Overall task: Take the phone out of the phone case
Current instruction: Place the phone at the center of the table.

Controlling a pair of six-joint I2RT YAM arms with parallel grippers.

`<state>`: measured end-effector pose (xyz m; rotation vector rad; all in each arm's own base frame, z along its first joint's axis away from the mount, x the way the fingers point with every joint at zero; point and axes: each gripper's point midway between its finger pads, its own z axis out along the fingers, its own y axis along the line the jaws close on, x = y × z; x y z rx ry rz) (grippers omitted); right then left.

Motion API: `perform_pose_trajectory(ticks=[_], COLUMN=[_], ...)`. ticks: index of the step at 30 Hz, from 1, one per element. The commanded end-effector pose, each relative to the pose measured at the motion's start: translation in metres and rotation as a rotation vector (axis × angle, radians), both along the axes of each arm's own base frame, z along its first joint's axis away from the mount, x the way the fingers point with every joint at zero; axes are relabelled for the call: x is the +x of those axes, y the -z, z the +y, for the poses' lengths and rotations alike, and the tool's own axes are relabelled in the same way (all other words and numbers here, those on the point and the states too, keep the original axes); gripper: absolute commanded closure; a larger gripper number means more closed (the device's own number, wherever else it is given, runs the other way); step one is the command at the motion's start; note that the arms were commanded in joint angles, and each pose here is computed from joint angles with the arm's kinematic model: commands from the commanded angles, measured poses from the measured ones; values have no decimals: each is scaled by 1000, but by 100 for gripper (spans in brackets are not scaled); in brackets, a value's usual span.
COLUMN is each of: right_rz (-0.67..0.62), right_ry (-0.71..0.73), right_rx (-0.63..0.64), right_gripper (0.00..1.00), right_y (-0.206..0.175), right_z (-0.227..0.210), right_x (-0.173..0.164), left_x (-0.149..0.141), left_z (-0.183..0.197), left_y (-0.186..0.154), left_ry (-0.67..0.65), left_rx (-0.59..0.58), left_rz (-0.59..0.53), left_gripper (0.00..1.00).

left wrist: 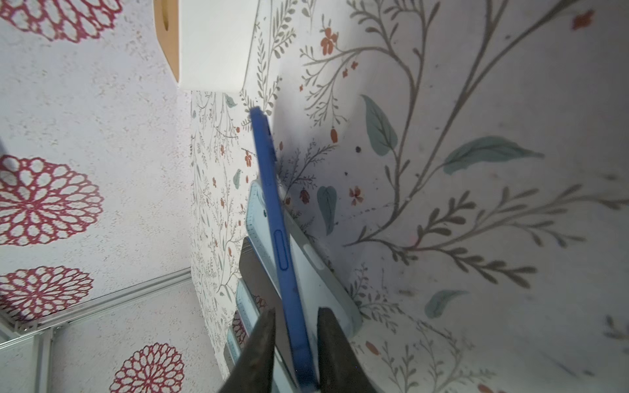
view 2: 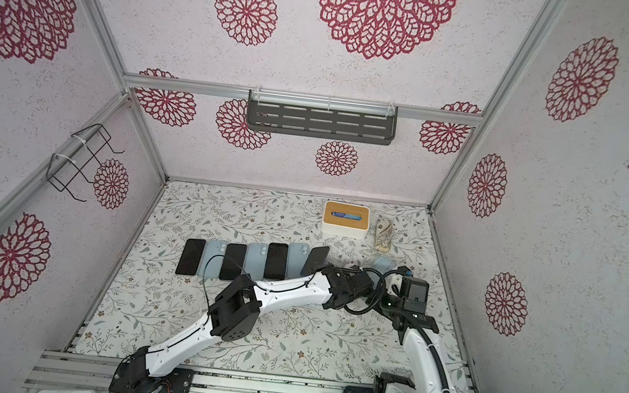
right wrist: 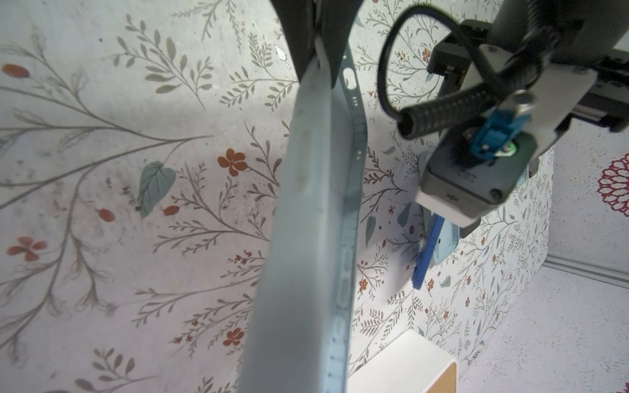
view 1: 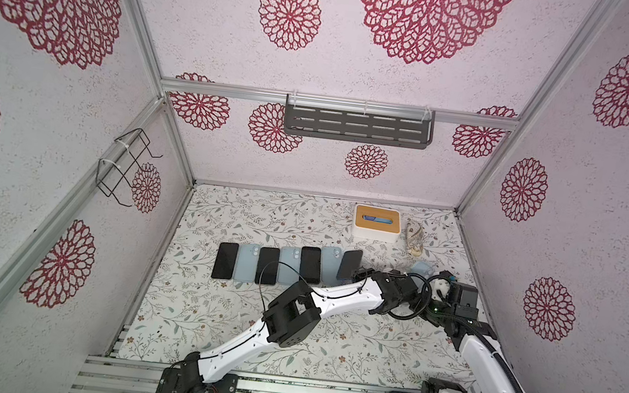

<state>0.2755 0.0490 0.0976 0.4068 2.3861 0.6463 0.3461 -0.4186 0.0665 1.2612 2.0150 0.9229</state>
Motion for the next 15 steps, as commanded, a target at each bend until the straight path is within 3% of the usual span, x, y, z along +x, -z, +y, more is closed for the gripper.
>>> perform_pose_trajectory(ticks=[1, 7, 15], right_rz=[-98, -90, -69], right_ry=[-29, -22, 5], right_rx=[17, 16, 23], right_gripper=[100, 100, 100], right_y=[-23, -18, -6], right_z=[5, 3, 0], right_x=[15, 16, 21], left_x=[-9, -11, -14], left_z=[-15, -29, -39], left_y=[13, 1, -58], left_ry=[29, 18, -12], left_rx=[-17, -119, -378], left_rz=[25, 12, -15], left_gripper=[72, 63, 42])
